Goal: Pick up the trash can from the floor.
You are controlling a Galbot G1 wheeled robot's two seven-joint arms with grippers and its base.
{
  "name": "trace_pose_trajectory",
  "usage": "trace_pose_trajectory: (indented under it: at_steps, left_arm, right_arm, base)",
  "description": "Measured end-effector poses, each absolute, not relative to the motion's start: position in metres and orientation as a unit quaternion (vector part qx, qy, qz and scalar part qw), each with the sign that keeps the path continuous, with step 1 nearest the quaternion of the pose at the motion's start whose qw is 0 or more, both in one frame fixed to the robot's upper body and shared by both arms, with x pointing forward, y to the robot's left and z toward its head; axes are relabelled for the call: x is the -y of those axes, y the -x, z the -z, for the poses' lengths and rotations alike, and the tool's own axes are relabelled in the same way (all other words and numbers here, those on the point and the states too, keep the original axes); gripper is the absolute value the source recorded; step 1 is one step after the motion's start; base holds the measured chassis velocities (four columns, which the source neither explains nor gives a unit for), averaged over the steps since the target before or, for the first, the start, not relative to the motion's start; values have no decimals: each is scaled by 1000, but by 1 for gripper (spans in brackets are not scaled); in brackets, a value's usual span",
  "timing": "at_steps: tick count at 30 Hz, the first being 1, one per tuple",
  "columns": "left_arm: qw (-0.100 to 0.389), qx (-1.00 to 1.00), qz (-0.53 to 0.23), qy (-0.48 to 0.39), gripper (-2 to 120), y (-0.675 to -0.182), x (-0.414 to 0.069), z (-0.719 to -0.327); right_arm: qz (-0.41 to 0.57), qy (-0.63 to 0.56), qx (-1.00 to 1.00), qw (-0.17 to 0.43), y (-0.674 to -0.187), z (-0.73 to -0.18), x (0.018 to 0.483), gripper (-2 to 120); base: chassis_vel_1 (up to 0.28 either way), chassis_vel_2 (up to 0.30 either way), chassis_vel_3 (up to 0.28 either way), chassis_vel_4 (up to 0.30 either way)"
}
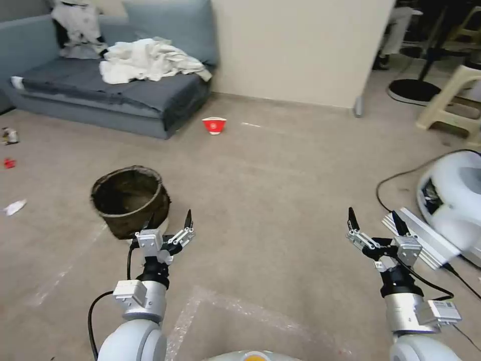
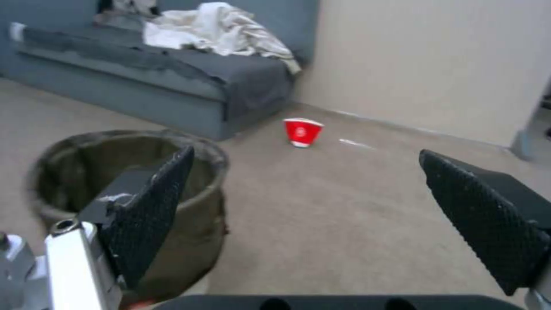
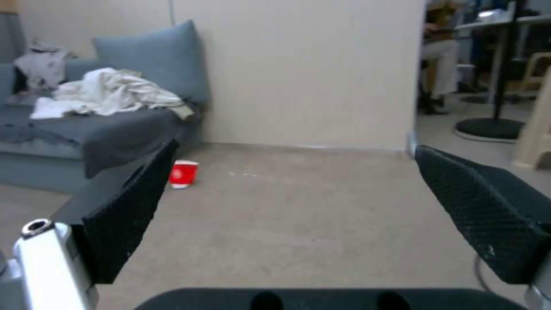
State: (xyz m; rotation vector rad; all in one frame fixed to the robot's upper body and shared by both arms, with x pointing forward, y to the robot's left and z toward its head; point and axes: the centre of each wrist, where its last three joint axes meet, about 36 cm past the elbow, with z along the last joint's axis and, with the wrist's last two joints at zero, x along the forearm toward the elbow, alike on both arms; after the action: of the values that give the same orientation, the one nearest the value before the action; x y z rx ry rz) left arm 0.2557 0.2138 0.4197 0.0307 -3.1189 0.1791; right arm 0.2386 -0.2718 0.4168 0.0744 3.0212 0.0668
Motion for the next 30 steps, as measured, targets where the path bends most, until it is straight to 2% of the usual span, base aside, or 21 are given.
trace_pose_trajectory:
  at_steps: [30]
  left_arm:
    - [14, 998, -57, -22, 99, -259, -213, -418]
  right_arm:
    - [-28, -15, -997, 75, -241, -415, 273, 100]
  base:
    - [90, 90, 87, 87]
